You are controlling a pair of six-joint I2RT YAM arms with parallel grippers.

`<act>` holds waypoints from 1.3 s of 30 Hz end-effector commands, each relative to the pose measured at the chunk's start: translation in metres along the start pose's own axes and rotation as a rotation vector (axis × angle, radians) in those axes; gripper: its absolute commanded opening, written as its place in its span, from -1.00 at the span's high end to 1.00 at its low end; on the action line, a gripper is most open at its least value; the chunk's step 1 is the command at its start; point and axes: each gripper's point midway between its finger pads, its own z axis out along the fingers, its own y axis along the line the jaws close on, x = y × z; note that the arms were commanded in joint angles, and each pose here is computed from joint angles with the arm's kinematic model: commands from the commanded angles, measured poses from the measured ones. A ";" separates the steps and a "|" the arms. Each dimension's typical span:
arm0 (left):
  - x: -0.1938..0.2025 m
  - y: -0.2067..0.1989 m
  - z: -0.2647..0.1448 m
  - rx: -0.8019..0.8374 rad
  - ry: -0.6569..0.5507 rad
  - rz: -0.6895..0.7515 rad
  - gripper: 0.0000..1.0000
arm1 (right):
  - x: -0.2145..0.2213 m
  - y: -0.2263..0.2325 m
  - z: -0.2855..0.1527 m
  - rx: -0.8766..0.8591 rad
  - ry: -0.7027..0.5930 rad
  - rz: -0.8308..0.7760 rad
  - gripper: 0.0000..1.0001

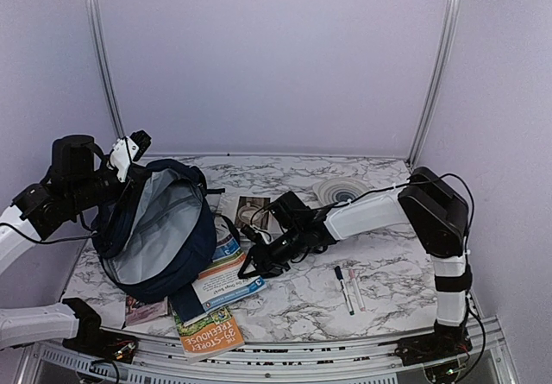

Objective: Pack the student bag
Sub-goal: Pick up the book, then place the book in the largest pocket of the bag.

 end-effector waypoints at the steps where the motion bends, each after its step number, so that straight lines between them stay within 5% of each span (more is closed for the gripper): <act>1: -0.031 0.011 -0.009 -0.031 -0.122 -0.008 1.00 | -0.012 0.017 0.008 -0.088 -0.033 -0.021 0.40; 6: -0.032 0.009 -0.011 -0.022 -0.132 0.001 1.00 | -0.018 0.027 -0.010 -0.064 -0.055 -0.038 1.00; 22: -0.035 0.003 -0.013 0.012 -0.148 0.003 1.00 | -0.051 0.087 -0.163 0.321 -0.353 -0.217 1.00; 27: -0.036 0.001 -0.013 0.025 -0.153 0.004 1.00 | -0.057 0.145 -0.188 0.193 -0.470 -0.339 1.00; 35: -0.036 -0.001 -0.013 0.038 -0.155 0.002 1.00 | -0.030 0.238 -0.164 -0.111 -0.383 -0.577 1.00; 39: -0.036 -0.001 -0.014 0.036 -0.158 0.002 1.00 | -0.034 0.216 -0.141 -0.073 -0.330 -0.474 1.00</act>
